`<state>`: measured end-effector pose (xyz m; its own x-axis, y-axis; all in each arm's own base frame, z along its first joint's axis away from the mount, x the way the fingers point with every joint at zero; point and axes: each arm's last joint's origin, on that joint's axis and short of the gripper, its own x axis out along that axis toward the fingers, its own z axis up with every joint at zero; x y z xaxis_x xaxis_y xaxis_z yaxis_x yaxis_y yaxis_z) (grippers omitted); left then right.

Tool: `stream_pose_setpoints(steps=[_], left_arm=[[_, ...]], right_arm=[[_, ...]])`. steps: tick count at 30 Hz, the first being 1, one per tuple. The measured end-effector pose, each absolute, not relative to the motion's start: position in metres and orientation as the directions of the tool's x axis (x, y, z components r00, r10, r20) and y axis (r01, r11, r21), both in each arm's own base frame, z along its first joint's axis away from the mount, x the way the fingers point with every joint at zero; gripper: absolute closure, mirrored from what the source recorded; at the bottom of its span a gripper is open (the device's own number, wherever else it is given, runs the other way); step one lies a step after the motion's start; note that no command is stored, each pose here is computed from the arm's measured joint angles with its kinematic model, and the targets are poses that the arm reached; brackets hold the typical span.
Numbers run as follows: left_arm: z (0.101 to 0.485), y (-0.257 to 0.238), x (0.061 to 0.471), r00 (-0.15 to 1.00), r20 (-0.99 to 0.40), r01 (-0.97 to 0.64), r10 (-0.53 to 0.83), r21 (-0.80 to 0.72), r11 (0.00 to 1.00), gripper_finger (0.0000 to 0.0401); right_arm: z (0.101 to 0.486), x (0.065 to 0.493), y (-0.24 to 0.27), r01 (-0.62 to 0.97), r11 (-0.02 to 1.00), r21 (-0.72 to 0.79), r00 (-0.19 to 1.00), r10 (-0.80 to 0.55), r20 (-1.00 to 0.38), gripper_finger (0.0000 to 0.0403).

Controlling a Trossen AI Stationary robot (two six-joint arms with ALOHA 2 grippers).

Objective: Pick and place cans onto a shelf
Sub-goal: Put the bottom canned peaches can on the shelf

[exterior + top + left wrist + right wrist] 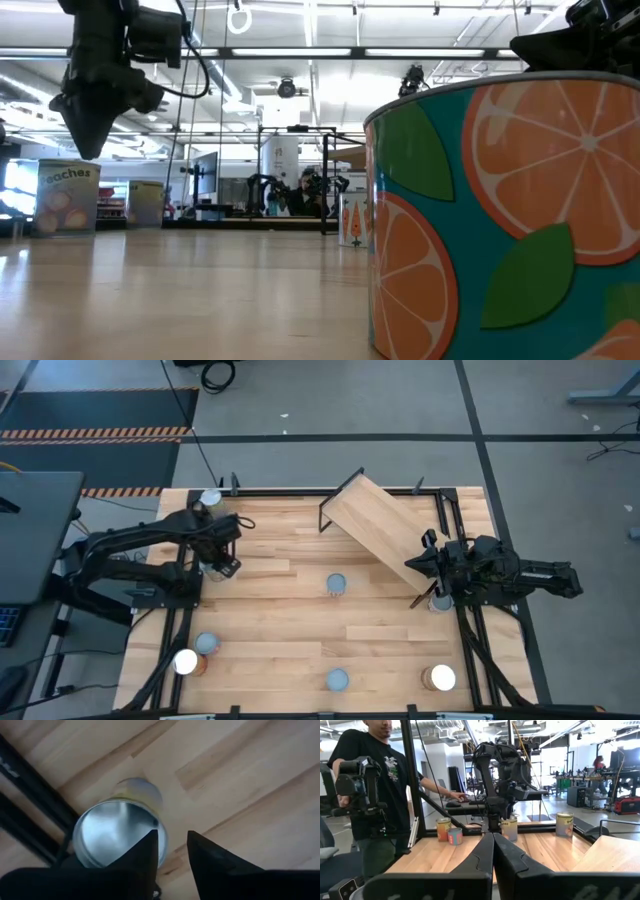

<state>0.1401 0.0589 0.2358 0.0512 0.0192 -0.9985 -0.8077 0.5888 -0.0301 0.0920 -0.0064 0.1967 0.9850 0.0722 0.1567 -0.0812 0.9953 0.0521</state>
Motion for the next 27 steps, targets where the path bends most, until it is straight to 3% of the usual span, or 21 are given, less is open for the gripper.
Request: stream_pose_setpoints(steps=[10, 27], left_arm=[[0.2301, 0.0596, 0.1426, -0.018, -1.0, -0.799, -0.004, 0.012, 0.602, 0.0308], [0.2299, 0.0582, 0.1424, -0.027, -1.0, -0.786, -0.013, 0.013, 0.618, 0.0312]], right_arm=[[0.1967, 0.092, -0.0064, -0.081, 0.995, 0.052, 0.985, 0.072, 0.157, 0.0392], [0.1966, 0.092, -0.0064, -0.081, 0.995, 0.052, 0.985, 0.072, 0.157, 0.0392]])
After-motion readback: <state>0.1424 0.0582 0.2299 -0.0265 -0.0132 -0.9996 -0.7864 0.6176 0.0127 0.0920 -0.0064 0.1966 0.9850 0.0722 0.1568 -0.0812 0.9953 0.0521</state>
